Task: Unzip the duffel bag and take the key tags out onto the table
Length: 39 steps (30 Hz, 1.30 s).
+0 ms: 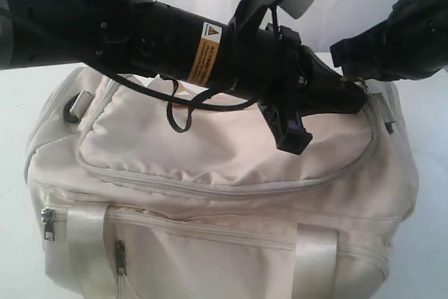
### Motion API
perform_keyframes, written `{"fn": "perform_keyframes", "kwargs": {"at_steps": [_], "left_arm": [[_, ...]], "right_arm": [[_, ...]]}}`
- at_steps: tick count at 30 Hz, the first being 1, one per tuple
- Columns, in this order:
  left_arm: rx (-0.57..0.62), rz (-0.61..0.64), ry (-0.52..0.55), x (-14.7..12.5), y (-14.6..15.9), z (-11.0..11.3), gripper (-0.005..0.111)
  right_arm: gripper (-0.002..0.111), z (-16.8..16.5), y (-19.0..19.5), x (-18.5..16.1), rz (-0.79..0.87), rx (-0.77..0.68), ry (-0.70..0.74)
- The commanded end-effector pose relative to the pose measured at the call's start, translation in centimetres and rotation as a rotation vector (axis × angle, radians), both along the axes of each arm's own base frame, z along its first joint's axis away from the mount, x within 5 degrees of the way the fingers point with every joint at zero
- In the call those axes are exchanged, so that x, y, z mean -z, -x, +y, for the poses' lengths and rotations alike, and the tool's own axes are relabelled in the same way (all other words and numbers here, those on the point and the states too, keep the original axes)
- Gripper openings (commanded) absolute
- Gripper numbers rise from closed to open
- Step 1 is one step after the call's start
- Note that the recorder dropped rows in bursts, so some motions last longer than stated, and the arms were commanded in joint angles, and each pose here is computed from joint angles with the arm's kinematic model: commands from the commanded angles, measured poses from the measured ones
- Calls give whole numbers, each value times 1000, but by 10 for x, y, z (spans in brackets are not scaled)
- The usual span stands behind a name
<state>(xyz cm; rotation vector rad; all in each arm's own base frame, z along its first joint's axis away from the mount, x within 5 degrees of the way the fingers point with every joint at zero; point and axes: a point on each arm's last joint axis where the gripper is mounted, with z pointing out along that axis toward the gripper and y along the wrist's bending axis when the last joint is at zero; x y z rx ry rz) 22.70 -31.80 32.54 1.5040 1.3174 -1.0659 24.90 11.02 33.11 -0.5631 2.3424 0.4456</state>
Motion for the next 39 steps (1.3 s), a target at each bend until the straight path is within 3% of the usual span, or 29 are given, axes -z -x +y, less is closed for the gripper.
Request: {"fn": "perform_keyframes", "kwargs": {"at_steps": [1, 14, 23, 25, 28, 29, 33, 35, 39], "left_arm": [[161, 3, 57, -14, 32, -9, 0], [228, 18, 56, -15, 52, -19, 0], [224, 11, 54, -14, 57, -24, 0], [196, 4, 52, -14, 54, -24, 0], [133, -13, 46, -13, 48, -26, 0], [120, -17, 45, -13, 47, -26, 0], [45, -38, 38, -13, 40, -27, 0], [51, -31, 39, -13, 41, -27, 0], [95, -10, 49, -17, 47, -24, 0]], "right_arm": [[0, 1, -12, 4, -49, 29, 0], [0, 1, -20, -2, -154, 44, -10], [2, -2, -13, -7, -215, -53, 82], [13, -7, -5, -18, -261, -60, 111], [48, -19, 18, -35, -310, -94, 200], [52, -22, 23, -37, -309, -104, 228], [54, -52, 65, -50, -299, -159, 515], [54, -58, 79, -56, -353, -223, 581], [54, -49, 91, -38, -390, -504, 724]]}}
